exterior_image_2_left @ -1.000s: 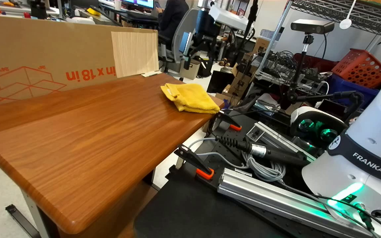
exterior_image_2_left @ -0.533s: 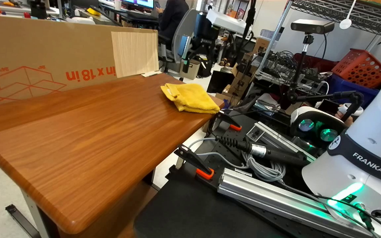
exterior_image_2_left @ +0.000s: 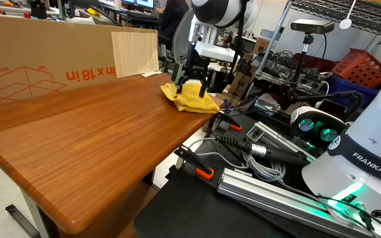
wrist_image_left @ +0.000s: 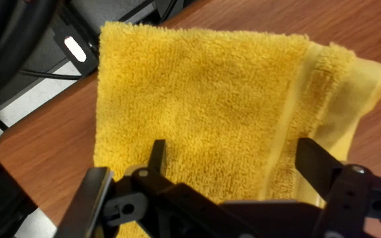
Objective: Wipe the table with the yellow towel
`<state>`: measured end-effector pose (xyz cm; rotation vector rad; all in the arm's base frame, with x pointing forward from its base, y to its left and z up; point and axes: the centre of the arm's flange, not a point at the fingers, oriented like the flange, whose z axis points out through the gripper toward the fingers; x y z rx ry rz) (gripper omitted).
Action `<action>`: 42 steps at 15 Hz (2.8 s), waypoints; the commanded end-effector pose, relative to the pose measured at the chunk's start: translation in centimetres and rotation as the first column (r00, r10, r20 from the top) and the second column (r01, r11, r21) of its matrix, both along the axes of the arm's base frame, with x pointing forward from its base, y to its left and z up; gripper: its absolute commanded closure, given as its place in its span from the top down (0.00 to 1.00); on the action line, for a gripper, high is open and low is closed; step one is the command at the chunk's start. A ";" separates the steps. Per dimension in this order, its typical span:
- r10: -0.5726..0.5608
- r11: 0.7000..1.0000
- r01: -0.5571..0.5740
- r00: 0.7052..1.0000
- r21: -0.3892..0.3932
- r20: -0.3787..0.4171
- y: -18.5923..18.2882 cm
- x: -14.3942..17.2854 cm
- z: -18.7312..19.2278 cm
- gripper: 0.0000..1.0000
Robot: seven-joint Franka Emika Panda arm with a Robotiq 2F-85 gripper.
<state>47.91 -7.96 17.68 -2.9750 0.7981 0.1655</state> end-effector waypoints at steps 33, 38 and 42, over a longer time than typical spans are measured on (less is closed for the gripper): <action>0.461 0.887 -0.437 0.825 -0.148 0.328 26.4 -9.3 -3.6 1.00; 0.462 0.886 -0.441 0.819 -0.142 0.339 27.7 -9.6 -2.1 1.00; 0.398 0.917 -0.382 0.847 -0.117 0.353 28.7 -6.5 -0.9 1.00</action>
